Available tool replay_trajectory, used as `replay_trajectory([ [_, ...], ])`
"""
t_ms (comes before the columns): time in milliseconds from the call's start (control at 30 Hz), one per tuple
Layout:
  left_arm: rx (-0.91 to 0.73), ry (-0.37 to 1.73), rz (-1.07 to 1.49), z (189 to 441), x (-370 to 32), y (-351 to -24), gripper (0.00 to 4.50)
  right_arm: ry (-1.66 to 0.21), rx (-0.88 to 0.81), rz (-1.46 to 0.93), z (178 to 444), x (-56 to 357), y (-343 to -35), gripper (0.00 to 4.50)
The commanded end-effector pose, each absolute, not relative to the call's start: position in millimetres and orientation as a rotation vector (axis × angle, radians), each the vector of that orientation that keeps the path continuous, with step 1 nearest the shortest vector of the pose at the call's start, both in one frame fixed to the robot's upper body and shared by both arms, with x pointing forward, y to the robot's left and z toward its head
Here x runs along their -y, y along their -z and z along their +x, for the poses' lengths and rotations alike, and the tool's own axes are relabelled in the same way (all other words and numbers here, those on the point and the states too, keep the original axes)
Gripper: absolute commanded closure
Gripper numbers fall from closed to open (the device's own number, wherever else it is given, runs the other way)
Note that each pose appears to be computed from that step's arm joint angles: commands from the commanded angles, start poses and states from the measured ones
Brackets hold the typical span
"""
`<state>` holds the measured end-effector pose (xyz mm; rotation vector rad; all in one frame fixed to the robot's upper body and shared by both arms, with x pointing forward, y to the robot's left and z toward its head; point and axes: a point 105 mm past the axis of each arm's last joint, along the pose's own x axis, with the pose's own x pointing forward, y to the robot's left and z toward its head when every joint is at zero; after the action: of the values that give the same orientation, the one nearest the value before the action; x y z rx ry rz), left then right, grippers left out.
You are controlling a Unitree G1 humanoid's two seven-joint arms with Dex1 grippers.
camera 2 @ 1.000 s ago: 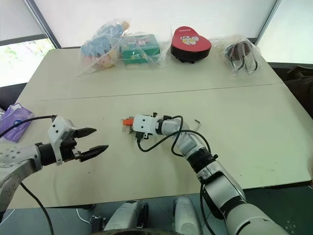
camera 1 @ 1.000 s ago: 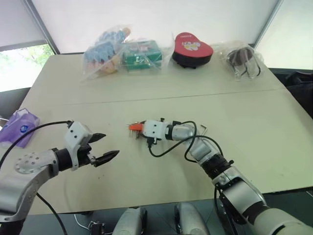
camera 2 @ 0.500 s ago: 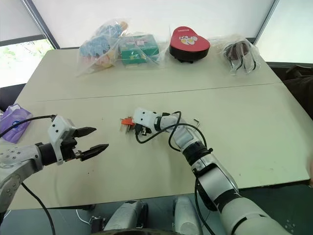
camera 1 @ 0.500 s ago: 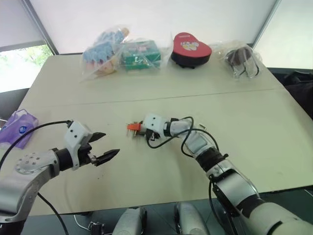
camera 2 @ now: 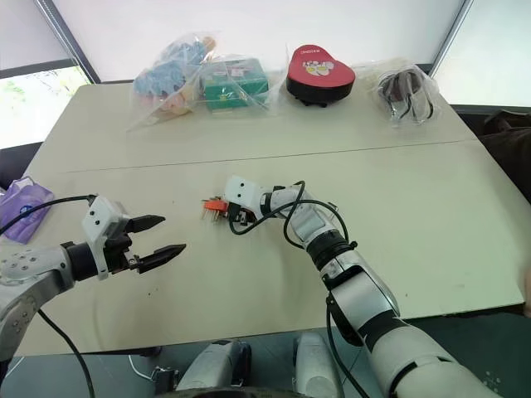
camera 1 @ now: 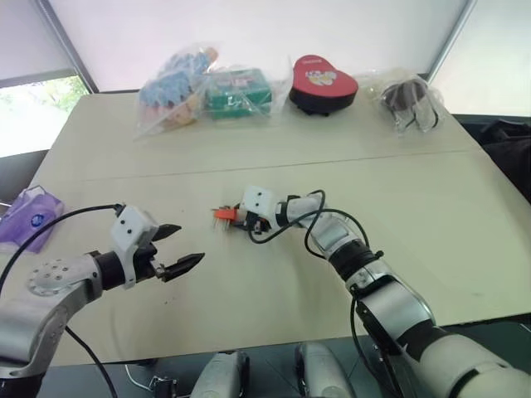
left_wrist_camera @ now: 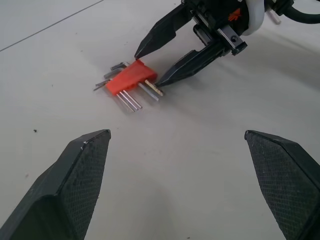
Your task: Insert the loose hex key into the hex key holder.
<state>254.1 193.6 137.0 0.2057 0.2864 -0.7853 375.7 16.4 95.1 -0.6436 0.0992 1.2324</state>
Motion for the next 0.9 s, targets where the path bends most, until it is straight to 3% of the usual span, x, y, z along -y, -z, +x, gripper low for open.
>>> replay_trajectory([
  [33, -0.251, 0.792, 0.232, 253.2, -191.9, -145.2, 0.02, -1.245, -0.101, -0.616, 373.1, -16.3, -97.7, 2.42],
  [167, -0.251, 0.795, 0.231, 253.9, -190.8, -144.6, 0.02, -1.253, -0.110, -0.595, 370.6, -17.0, -97.5, 2.42],
  [300, -0.248, 0.800, 0.229, 254.8, -189.3, -144.4, 0.00, -1.215, -0.085, -0.610, 374.1, -18.6, -98.8, 0.69],
  [900, -0.252, 0.795, 0.224, 253.5, -190.0, -143.5, 0.00, -1.215, -0.098, -0.578, 381.8, -36.9, -96.0, 0.69],
])
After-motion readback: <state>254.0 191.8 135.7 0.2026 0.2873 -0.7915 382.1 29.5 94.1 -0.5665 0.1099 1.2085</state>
